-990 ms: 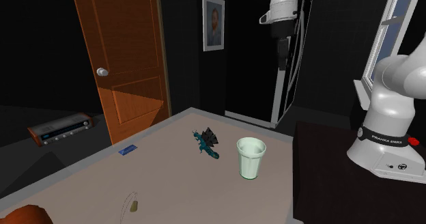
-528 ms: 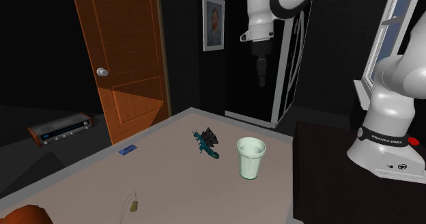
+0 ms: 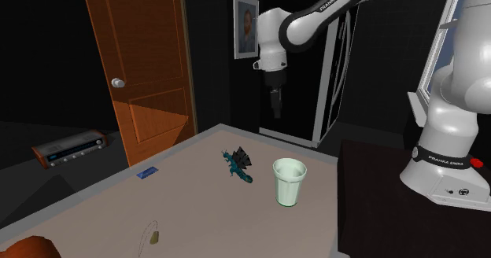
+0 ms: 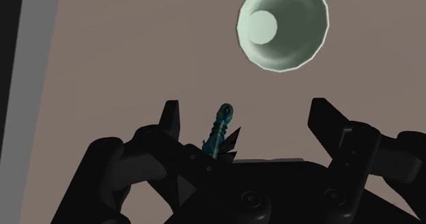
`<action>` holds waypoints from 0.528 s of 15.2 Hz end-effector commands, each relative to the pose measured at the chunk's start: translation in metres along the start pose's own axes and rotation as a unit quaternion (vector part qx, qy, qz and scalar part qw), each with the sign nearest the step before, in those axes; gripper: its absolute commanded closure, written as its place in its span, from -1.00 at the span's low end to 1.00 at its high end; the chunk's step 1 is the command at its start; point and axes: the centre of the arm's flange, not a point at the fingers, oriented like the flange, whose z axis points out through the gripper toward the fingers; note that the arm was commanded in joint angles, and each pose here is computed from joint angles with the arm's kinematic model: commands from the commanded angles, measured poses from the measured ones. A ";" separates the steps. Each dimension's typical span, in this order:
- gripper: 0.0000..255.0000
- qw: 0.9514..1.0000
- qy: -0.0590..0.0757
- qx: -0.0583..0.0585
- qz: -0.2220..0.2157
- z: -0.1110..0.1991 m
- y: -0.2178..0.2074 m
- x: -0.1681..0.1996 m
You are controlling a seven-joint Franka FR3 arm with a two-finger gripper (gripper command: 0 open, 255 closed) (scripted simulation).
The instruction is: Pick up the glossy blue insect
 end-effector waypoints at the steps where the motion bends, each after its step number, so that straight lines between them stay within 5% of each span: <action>1: -1.00 1.000 -0.003 -0.005 -0.004 0.018 -0.002 0.023; 8: -1.00 0.999 -0.012 -0.025 -0.017 0.075 -0.002 0.098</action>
